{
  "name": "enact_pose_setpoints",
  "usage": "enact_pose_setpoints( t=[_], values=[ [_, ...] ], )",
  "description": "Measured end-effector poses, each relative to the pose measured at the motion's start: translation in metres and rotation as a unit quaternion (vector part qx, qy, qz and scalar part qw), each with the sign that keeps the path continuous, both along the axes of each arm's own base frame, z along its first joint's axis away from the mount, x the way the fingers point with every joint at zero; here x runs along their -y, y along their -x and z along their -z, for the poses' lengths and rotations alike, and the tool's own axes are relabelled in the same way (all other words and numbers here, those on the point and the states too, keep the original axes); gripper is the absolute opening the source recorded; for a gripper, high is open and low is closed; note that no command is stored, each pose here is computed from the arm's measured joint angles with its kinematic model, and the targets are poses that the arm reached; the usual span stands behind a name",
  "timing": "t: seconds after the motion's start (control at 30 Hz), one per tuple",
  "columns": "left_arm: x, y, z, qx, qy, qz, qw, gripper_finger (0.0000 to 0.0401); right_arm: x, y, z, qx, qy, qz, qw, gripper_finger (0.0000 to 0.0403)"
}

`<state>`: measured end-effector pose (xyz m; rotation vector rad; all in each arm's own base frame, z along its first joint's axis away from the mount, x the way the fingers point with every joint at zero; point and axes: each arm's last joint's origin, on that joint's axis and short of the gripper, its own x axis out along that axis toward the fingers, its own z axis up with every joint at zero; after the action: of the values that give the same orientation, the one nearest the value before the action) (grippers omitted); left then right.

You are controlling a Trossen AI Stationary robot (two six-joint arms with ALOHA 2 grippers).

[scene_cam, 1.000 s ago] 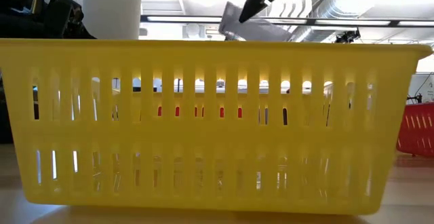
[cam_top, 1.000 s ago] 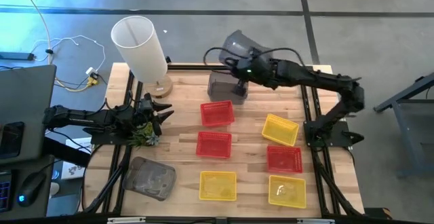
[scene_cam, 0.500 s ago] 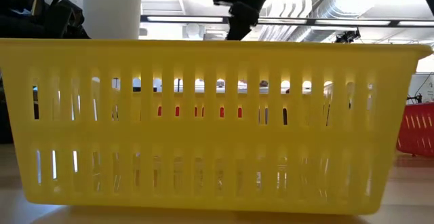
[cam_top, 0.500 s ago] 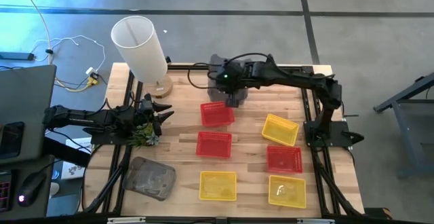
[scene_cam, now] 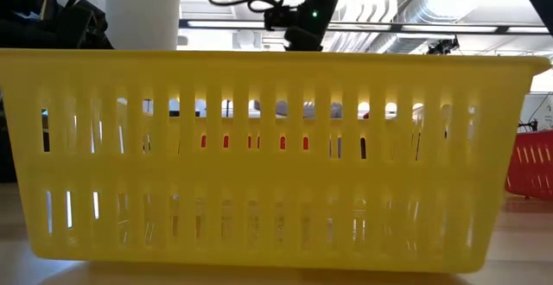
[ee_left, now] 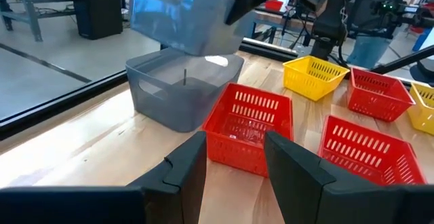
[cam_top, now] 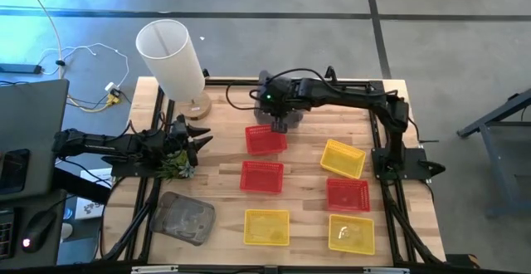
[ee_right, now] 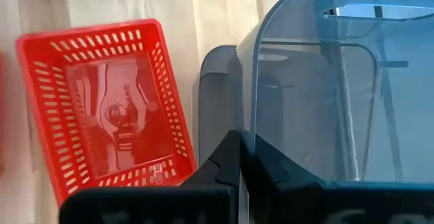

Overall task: Stack baskets by color
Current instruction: Stack the right black bin on the middle black bin

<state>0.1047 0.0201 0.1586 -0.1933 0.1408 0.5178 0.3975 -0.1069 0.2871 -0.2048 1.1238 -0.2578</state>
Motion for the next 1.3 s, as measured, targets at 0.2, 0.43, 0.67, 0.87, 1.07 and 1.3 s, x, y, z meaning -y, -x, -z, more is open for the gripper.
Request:
enact_pose_setpoints(
  t=[0.2, 0.43, 0.67, 0.87, 1.07, 1.3],
  values=[
    [0.001, 0.000, 0.000, -0.002, 0.003, 0.012, 1.000, 0.0135, 0.001, -0.005, 0.012, -0.016, -0.004, 0.000, 1.000, 0.0000],
    [0.001, 0.000, 0.000, -0.002, 0.003, 0.013, 1.000, 0.0135, 0.005, -0.009, 0.028, -0.042, -0.008, 0.002, 0.999, 0.0000],
    [0.001, 0.000, 0.000, -0.002, 0.003, 0.014, 1.000, 0.0135, 0.007, -0.013, 0.043, -0.067, 0.003, 0.008, 0.998, 0.0000],
    [0.001, 0.000, 0.000, -0.002, 0.003, 0.014, 1.000, 0.0135, 0.007, -0.013, 0.045, -0.077, 0.005, -0.002, 0.997, 0.0000],
    [0.001, 0.000, 0.000, -0.002, 0.003, 0.014, 1.000, 0.0135, 0.007, -0.013, 0.045, -0.079, 0.005, -0.004, 0.997, 0.0021],
    [0.001, 0.000, 0.000, -0.002, 0.003, 0.014, 1.000, 0.0135, 0.007, -0.013, 0.044, -0.084, 0.033, 0.011, 0.996, 0.0096]
  ],
)
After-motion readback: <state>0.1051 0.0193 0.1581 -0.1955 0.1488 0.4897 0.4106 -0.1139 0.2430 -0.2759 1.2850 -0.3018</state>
